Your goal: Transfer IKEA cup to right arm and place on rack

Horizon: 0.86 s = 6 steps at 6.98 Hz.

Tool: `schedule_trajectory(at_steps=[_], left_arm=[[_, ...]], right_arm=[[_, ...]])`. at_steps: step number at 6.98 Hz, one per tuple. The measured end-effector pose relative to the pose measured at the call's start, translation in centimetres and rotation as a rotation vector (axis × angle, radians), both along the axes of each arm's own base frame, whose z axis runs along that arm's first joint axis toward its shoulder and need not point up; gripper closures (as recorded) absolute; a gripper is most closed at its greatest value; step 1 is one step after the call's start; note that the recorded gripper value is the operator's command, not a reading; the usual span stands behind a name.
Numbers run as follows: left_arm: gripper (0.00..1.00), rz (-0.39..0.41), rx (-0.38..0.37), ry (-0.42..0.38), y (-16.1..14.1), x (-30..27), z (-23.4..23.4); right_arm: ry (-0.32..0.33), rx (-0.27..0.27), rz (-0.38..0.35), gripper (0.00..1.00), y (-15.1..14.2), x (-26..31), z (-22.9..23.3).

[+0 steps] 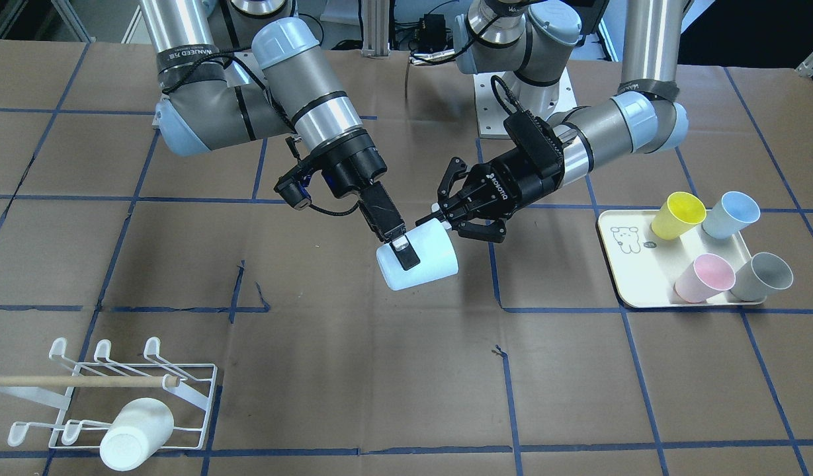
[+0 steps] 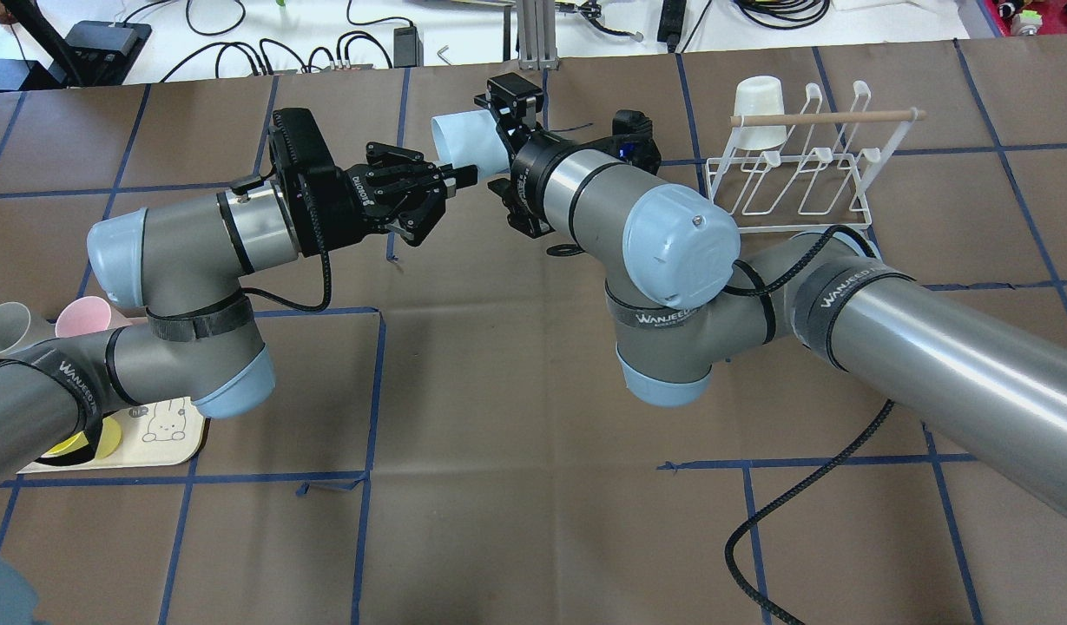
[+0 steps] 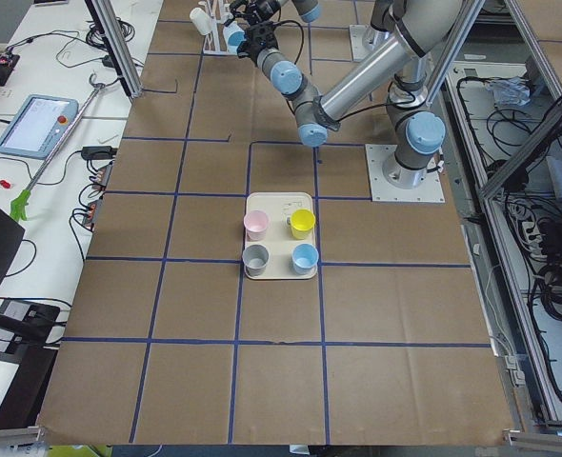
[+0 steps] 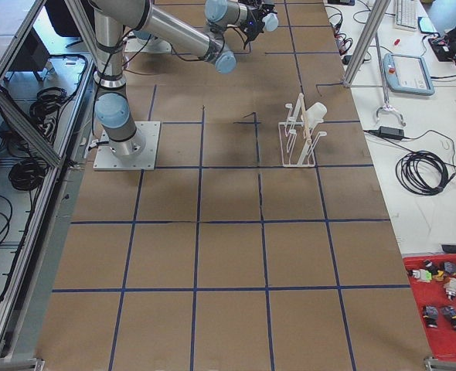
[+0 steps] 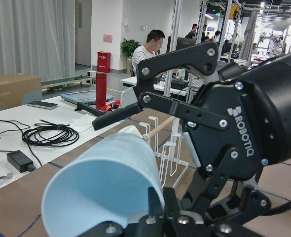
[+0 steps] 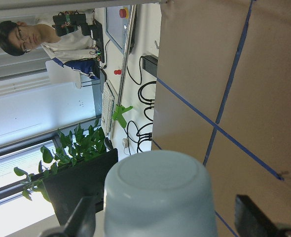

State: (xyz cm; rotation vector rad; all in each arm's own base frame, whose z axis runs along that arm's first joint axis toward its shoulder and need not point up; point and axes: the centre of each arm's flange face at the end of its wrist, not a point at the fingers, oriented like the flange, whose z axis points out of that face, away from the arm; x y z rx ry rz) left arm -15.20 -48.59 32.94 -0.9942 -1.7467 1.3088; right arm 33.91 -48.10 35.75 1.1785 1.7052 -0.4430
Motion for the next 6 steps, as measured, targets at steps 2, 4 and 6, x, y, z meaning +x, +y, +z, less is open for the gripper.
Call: schedule_trajectory(at_steps=[2, 4, 6], left_arm=[[0.92, 0.000, 0.000, 0.000, 0.0, 0.0, 0.0], [0.91, 0.001, 0.000, 0.001, 0.0, 0.0, 0.0], [0.90, 0.001, 0.001, 0.001, 0.0, 0.1, 0.0]], right_arm=[[0.004, 0.013, 0.001, 0.05, -0.4, 0.2, -0.2], [0.004, 0.015, 0.003, 0.07, -0.5, 0.3, 0.0], [-0.002, -0.002, 0.005, 0.15, -0.7, 0.6, 0.9]])
